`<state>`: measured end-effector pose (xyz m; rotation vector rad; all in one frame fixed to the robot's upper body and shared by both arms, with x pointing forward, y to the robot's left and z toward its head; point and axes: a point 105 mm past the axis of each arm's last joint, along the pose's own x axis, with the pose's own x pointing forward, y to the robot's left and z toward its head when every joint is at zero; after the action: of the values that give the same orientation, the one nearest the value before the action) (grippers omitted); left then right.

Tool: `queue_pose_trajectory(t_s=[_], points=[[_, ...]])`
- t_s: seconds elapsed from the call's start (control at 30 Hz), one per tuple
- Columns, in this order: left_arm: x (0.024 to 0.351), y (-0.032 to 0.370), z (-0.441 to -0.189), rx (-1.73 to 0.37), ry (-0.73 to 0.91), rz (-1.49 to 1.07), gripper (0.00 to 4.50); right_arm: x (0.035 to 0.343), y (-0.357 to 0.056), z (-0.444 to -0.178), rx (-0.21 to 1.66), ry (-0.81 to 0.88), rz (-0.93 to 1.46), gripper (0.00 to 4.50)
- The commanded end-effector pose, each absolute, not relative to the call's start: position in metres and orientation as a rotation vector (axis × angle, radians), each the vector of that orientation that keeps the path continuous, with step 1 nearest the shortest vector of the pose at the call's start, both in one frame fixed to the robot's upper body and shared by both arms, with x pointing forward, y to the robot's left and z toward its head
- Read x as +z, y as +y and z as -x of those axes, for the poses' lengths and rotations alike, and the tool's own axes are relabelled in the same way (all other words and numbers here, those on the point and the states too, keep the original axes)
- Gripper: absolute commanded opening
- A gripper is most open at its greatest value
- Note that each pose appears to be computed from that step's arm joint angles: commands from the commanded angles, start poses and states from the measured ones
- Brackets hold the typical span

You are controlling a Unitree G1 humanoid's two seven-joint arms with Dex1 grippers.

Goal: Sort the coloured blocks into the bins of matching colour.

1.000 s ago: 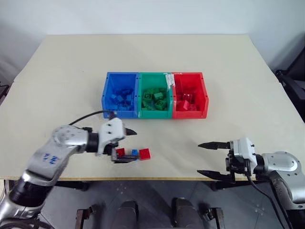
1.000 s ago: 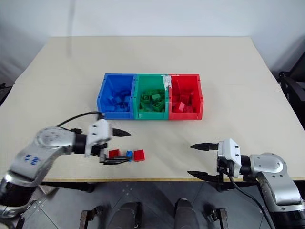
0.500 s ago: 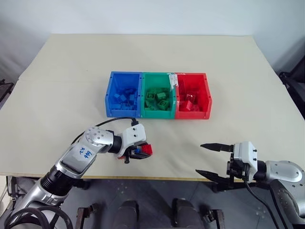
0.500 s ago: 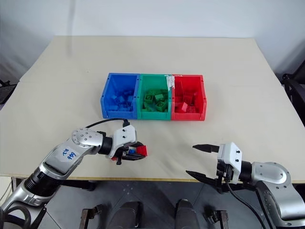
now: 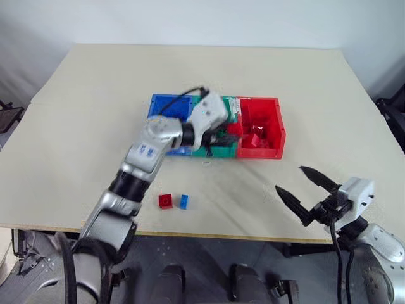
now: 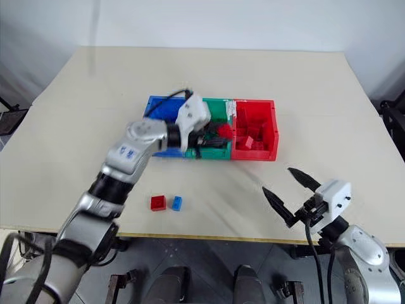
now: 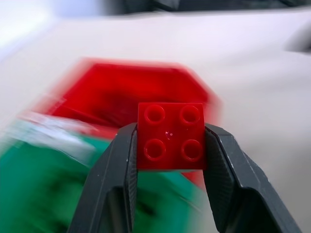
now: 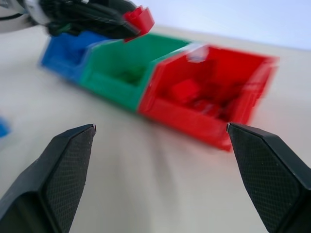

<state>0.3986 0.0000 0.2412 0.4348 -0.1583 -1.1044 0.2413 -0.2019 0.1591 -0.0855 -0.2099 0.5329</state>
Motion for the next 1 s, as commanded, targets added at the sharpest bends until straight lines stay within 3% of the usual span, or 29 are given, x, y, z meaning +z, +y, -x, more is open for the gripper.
queue_pose_trajectory(t_s=[0.03, 0.07, 0.37, 0.4, 0.57, 0.7, 0.8, 1.0], points=[[0.251, -0.013, -0.407, -1.121, -0.224, -0.403, 1.47, 0.171, -0.203, -0.237, 0.474, -0.247, 0.105, 4.50], [0.252, -0.018, -0.409, -1.130, -0.231, -0.383, 1.47, 0.172, -0.204, -0.237, 0.461, -0.251, 0.111, 4.50], [0.250, -0.025, -0.413, -1.160, -0.273, -0.341, 4.32, 0.173, -0.194, -0.239, 0.479, -0.273, 0.119, 4.50], [0.252, -0.020, -0.412, -1.162, -0.294, -0.341, 4.45, 0.173, -0.192, -0.240, 0.494, -0.276, 0.118, 4.50], [0.250, 0.027, -0.397, -1.189, -0.370, -0.401, 4.45, 0.171, -0.183, -0.248, 0.612, -0.271, 0.148, 4.50], [0.238, 0.099, -0.376, -1.131, -0.364, -0.380, 4.45, 0.170, -0.177, -0.256, 0.755, -0.251, 0.211, 4.50], [0.212, 0.165, -0.326, -1.178, -0.284, -0.363, 4.45, 0.160, -0.166, -0.257, 0.949, -0.181, 0.283, 4.50], [0.194, 0.223, -0.285, -1.042, -0.160, -0.366, 4.45, 0.154, -0.153, -0.258, 1.155, -0.114, 0.337, 4.50]])
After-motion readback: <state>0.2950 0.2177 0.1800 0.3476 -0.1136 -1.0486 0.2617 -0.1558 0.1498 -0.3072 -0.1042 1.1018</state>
